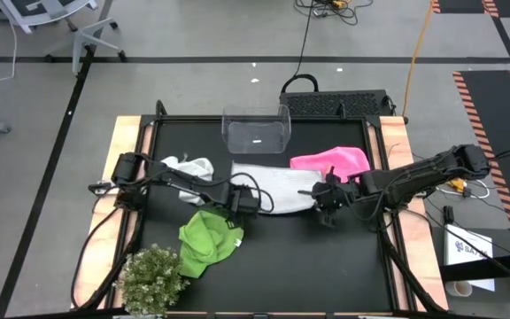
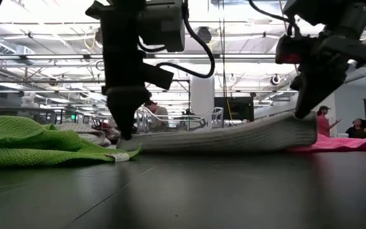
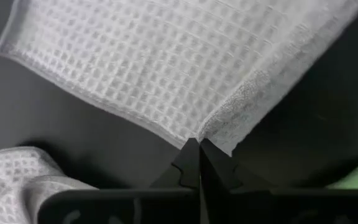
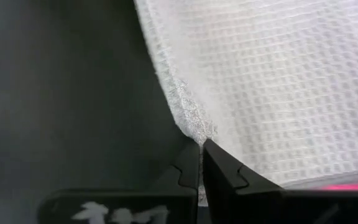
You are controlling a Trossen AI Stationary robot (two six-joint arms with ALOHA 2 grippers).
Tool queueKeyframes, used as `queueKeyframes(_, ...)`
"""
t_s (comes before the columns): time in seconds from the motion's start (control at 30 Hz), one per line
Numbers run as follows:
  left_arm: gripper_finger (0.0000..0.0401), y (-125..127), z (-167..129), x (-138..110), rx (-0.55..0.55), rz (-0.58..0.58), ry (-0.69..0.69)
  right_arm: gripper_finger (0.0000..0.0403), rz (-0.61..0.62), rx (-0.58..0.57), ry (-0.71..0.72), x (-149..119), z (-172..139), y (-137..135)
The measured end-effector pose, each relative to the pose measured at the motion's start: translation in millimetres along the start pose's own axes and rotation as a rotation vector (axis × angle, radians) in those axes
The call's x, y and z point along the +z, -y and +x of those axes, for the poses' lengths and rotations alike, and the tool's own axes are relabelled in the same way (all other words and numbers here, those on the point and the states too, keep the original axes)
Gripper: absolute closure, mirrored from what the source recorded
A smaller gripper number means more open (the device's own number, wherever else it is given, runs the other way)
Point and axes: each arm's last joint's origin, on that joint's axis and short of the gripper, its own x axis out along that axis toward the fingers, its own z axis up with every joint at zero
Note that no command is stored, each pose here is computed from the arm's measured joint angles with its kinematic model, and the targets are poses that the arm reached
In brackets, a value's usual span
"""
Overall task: Fold microfiber towels
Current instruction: Fold the right gray microfiber cloth
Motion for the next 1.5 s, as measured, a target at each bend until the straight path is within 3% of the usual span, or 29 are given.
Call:
queueKeyframes(0.33,0.0401,-52,-31,13,0.110,-0.146,0.154,0.0402,0.096,-0.060,0.031,9,-1,26)
queueKeyframes(0.83,0.0401,-104,-14,31,0.150,-0.244,0.152,0.0403,0.230,-0.149,0.112,21,-7,65)
queueKeyframes(1.17,0.0401,-118,-4,42,0.113,-0.245,0.214,0.0403,0.265,-0.195,0.080,18,-9,80)
queueKeyframes(1.33,0.0401,-116,16,37,0.056,-0.233,0.140,0.0403,0.251,-0.205,0.079,18,-9,83)
queueKeyframes(1.5,0.0392,-115,28,36,0.107,-0.222,0.114,0.0382,0.236,-0.219,0.079,18,-9,88)
